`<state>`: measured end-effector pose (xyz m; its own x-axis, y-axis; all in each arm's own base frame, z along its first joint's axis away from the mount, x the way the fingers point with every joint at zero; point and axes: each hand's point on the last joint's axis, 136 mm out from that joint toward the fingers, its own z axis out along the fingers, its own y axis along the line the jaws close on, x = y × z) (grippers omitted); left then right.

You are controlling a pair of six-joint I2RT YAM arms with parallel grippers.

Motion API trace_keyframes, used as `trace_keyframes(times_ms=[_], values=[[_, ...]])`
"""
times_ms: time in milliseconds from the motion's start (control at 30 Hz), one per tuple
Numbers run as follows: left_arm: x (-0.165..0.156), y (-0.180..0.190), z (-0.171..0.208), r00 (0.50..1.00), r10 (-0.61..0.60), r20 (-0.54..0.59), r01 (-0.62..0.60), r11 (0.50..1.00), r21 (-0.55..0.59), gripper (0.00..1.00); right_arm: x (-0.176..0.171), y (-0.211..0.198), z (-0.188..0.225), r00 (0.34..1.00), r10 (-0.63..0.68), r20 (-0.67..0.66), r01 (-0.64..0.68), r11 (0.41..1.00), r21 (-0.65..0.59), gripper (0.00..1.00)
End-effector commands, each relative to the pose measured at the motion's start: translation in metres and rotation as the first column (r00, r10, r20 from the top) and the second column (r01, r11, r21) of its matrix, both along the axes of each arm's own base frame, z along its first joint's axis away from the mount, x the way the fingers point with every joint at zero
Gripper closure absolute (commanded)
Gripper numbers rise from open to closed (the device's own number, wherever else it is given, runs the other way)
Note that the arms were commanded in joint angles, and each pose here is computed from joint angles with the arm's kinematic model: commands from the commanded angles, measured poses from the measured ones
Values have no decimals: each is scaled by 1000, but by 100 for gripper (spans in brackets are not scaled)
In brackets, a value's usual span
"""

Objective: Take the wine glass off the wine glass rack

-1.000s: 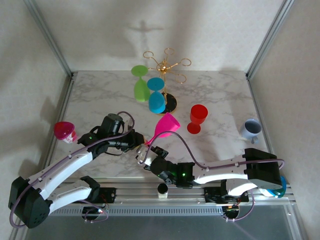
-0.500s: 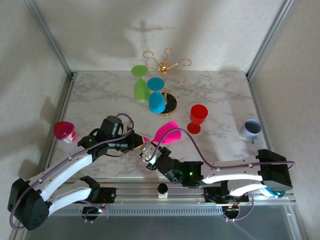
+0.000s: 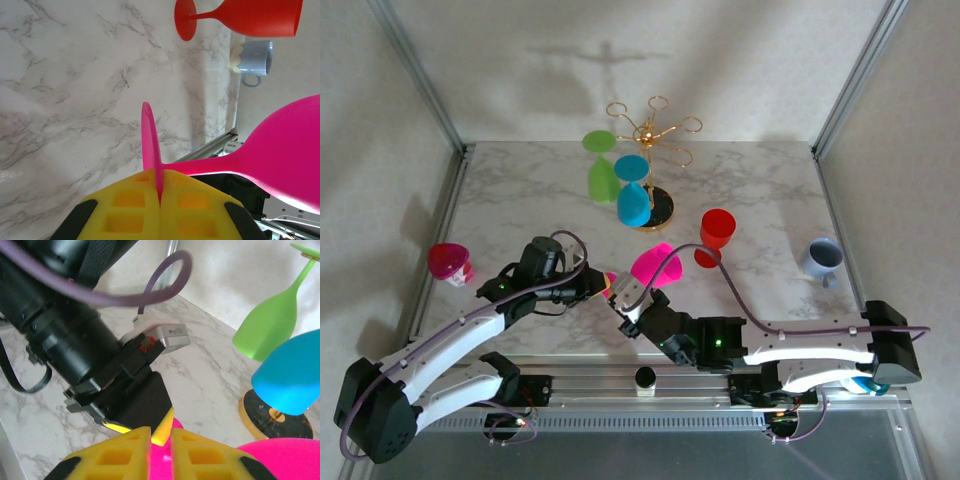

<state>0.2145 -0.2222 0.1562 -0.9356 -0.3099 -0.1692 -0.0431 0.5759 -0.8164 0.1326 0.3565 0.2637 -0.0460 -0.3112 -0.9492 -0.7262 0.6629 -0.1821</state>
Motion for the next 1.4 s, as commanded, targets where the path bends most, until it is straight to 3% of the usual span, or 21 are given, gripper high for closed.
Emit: trace_keyframes(times_ms=[0, 133, 400, 533, 767, 1033, 1367], values=[[12, 0, 11, 996, 31, 78, -28, 999, -44, 100, 8, -10, 17, 989, -38, -142, 46, 997, 57, 83], [18, 1, 8, 992, 49, 118, -44, 998, -50, 100, 17, -18, 28, 957, -46, -285, 63, 997, 49, 77], [21, -4, 6, 983, 63, 175, -40, 991, -131, 100, 27, -40, 63, 911, -56, -408, 100, 991, 86, 60], [21, -8, 10, 978, 64, 198, -27, 983, -183, 100, 41, -56, 65, 858, -53, -511, 133, 984, 122, 54], [24, -12, 15, 971, 84, 222, -22, 963, -268, 100, 53, -71, 59, 815, -49, -577, 150, 980, 128, 36], [30, -17, 14, 970, 90, 225, -18, 953, -304, 100, 56, -58, 44, 778, -30, -627, 114, 989, 94, 38], [32, -18, 10, 971, 89, 220, -20, 954, -301, 100, 62, -47, 32, 765, -40, -643, 99, 993, 57, 54]])
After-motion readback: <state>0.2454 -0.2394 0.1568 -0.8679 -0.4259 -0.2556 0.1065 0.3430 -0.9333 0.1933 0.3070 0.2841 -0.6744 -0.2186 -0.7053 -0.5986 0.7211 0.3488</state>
